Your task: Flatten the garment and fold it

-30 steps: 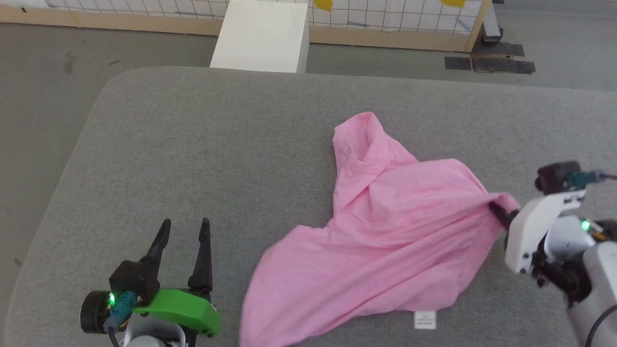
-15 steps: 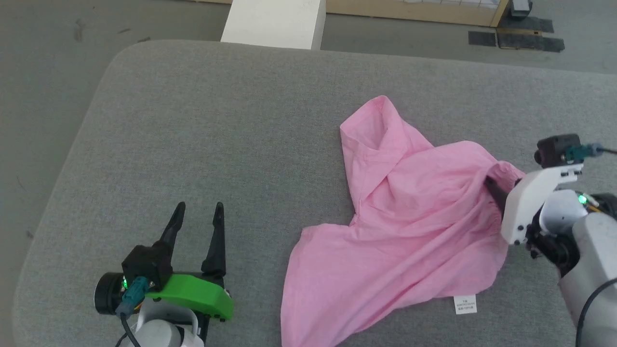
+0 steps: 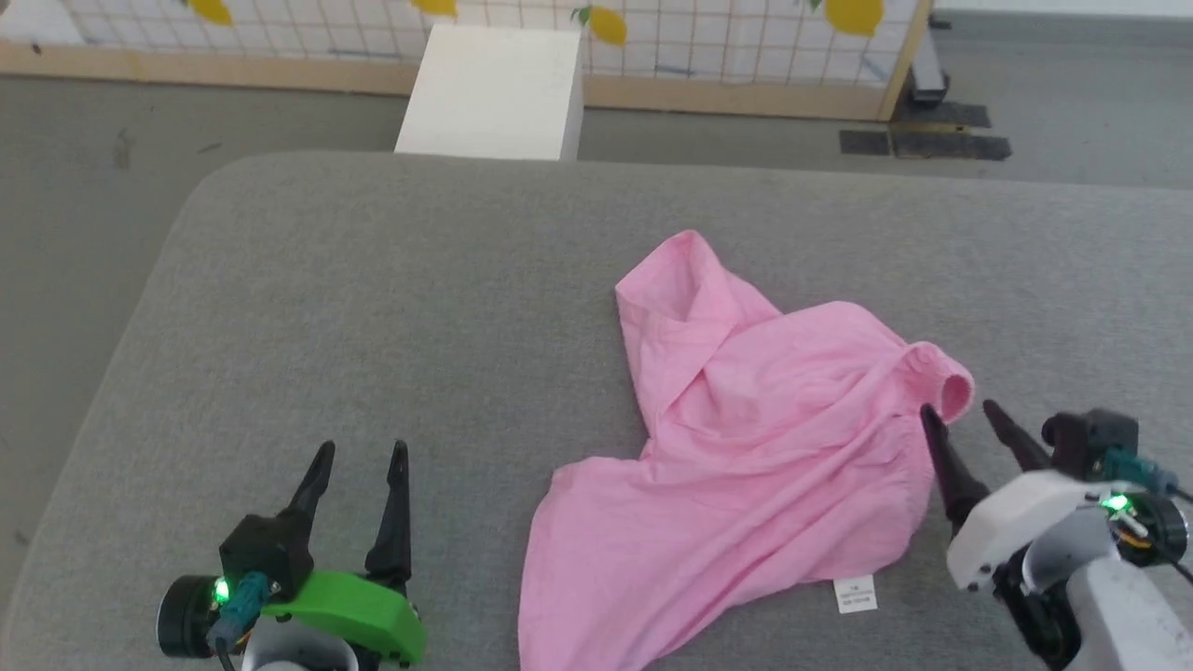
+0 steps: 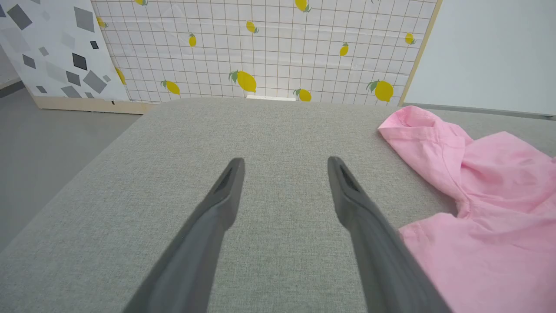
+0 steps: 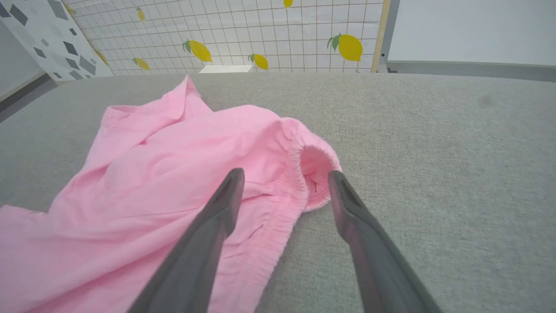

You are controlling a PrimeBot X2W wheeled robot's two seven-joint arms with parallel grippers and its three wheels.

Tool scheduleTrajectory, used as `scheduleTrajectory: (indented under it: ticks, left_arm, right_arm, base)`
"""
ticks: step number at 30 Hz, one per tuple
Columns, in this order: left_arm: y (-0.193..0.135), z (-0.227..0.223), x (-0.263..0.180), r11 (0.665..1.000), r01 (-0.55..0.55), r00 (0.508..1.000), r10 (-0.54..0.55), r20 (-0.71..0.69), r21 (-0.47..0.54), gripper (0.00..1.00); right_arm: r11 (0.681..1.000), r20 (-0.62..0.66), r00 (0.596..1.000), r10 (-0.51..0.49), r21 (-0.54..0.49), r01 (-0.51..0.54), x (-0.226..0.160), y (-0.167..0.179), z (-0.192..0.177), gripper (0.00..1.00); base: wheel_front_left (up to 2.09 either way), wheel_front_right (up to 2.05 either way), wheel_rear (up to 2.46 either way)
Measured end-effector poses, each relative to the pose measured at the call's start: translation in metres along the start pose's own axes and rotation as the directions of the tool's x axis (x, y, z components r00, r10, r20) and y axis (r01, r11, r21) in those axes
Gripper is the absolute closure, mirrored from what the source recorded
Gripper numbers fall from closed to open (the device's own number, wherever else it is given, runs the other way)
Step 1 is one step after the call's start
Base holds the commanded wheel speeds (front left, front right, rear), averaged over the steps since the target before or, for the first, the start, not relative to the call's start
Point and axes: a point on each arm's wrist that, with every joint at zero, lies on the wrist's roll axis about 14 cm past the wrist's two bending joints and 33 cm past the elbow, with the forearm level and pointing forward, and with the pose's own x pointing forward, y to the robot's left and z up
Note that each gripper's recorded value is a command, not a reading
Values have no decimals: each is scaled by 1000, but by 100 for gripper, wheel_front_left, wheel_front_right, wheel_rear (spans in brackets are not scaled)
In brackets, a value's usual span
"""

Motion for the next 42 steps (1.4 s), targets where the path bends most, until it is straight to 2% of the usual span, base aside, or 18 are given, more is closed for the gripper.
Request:
scheduleTrajectory:
  ticks: [5,8,14,19,22,24,27,36,37,38,40,42]
  left_arm:
    - [-13,-4,-4,999,53,998,-53,-45,0,0]
    - [-25,-14,-10,995,98,988,-99,-118,-14,0]
    - [-56,-41,-28,972,218,923,-233,-306,-83,0]
    - [-73,-66,-41,944,311,824,-326,-464,-110,0]
    - [-84,-82,-52,922,365,750,-372,-547,-125,0]
    - [-91,-96,-63,903,407,681,-400,-614,-137,0]
    - [-97,-113,-76,882,446,592,-420,-689,-154,0]
    - [-106,-140,-91,823,541,403,-435,-805,-174,0]
    - [-107,-142,-91,816,550,379,-434,-817,-178,15]
    - [-108,-144,-91,809,559,359,-434,-826,-182,46]
    - [-110,-146,-91,800,567,325,-437,-839,-197,100]
    - [-110,-148,-90,798,564,313,-442,-841,-210,100]
  right_arm:
    - [1000,87,996,-30,7,29,-26,1,9,0]
    - [999,125,991,-39,12,38,-41,5,15,0]
    - [999,190,981,-31,-8,33,-68,18,31,0]
    - [999,213,976,-37,-9,40,-84,22,41,0]
    - [999,200,979,-44,7,43,-89,24,38,0]
    - [999,194,980,-52,15,50,-93,23,37,0]
    - [998,186,981,-61,21,58,-95,22,36,0]
    - [994,157,982,-105,37,100,-93,10,32,0]
    - [993,150,982,-114,37,110,-93,7,31,0]
    - [992,145,982,-124,38,120,-93,3,30,0]
    - [990,127,982,-141,38,137,-92,-3,27,0]
    - [988,105,983,-153,37,149,-91,-7,24,0]
  base:
    - [0,0,0]
    - [0,0,0]
    - [0,0,0]
    - [0,0,0]
    - [0,0,0]
    - [0,0,0]
    - [0,0,0]
    - [0,0,0]
    - [0,0,0]
    - [0,0,0]
    - [0,0,0]
    - [0,0,0]
